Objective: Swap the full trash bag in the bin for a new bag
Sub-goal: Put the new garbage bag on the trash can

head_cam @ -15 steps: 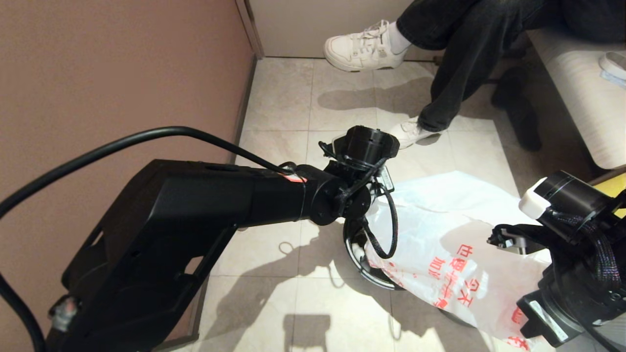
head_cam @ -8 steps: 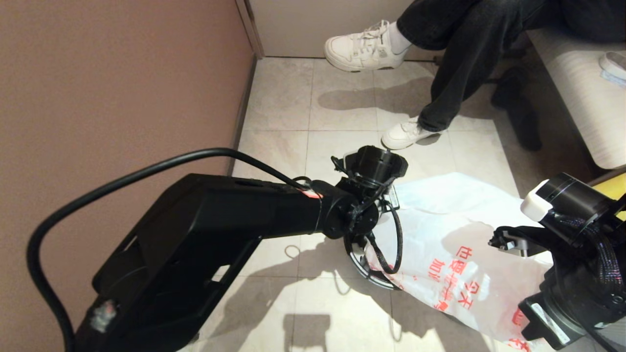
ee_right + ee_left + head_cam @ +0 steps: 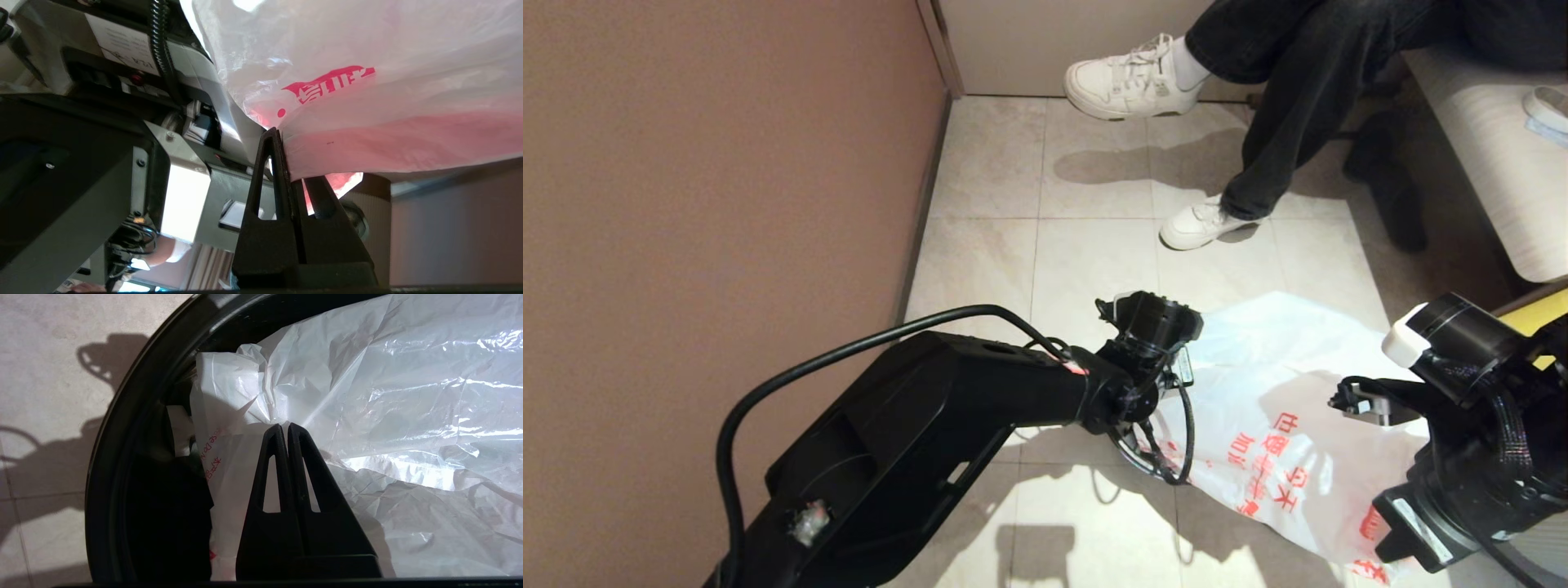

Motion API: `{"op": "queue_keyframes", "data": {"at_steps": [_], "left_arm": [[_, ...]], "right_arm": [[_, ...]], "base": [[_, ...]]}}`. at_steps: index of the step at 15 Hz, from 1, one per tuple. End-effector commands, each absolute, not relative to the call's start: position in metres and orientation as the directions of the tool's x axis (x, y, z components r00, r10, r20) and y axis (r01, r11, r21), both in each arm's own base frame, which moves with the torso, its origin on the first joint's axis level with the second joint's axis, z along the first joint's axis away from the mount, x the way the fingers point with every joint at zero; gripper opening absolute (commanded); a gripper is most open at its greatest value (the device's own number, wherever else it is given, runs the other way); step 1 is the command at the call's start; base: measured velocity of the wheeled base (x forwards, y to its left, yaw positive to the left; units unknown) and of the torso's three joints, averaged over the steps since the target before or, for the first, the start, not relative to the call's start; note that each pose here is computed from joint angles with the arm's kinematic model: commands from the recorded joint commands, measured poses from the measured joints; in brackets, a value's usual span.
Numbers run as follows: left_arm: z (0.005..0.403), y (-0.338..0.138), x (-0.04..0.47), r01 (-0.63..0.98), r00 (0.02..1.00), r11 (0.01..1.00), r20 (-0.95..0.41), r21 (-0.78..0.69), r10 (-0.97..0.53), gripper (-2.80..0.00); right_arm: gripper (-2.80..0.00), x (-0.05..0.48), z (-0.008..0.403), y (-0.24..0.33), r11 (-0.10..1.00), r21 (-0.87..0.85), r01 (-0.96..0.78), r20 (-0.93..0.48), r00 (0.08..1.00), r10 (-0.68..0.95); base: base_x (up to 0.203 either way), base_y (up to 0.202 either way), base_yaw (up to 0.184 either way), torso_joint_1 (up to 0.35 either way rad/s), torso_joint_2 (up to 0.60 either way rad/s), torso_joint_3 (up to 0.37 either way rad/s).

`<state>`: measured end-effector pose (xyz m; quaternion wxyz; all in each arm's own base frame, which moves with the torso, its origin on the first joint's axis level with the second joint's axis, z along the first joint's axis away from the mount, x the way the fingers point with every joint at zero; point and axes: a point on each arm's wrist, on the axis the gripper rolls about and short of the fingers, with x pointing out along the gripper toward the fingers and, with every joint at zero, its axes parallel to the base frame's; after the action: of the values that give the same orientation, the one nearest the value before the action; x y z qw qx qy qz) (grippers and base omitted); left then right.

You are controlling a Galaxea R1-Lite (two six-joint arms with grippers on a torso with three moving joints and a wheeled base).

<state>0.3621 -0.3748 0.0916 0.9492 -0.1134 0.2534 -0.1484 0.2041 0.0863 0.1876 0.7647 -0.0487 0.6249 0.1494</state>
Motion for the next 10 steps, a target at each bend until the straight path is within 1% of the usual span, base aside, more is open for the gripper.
{"op": "queue_keyframes", "data": {"at_steps": [1,3,4,5,8,10], "left_arm": [[0.072,-0.371,0.372,0.226,0.819,0.937,-0.468,-0.267,-0.331,-2.80],[0.059,-0.365,0.388,0.224,0.841,0.938,-0.435,-0.264,-0.323,-2.80],[0.056,-0.362,0.394,0.226,0.851,0.941,-0.420,-0.251,-0.317,-2.80],[0.055,-0.357,0.400,0.223,0.858,0.945,-0.411,-0.239,-0.307,-2.80],[0.047,-0.352,0.405,0.202,0.866,0.959,-0.420,-0.201,-0.270,-2.80],[0.074,-0.350,0.399,0.168,0.896,0.965,-0.376,-0.202,-0.235,-2.80]], "right_arm": [[-2.80,0.208,0.181,0.085,0.948,0.148,-0.283,-0.970,0.145,0.195],[-2.80,0.210,0.183,0.082,0.928,0.231,-0.294,-0.950,0.138,0.280],[-2.80,0.212,0.187,0.078,0.911,0.278,-0.304,-0.931,0.150,0.334],[-2.80,0.214,0.192,0.075,0.893,0.317,-0.320,-0.906,0.177,0.385],[-2.80,0.211,0.214,0.072,0.872,0.340,-0.352,-0.861,0.257,0.440],[-2.80,0.207,0.226,0.070,0.854,0.363,-0.372,-0.830,0.288,0.478]], "base": [[0.000,0.000,0.000,0.000,0.00,0.000],[0.000,0.000,0.000,0.000,0.00,0.000],[0.000,0.000,0.000,0.000,0.00,0.000],[0.000,0.000,0.000,0.000,0.00,0.000],[0.000,0.000,0.000,0.000,0.00,0.000],[0.000,0.000,0.000,0.000,0.00,0.000]]}}
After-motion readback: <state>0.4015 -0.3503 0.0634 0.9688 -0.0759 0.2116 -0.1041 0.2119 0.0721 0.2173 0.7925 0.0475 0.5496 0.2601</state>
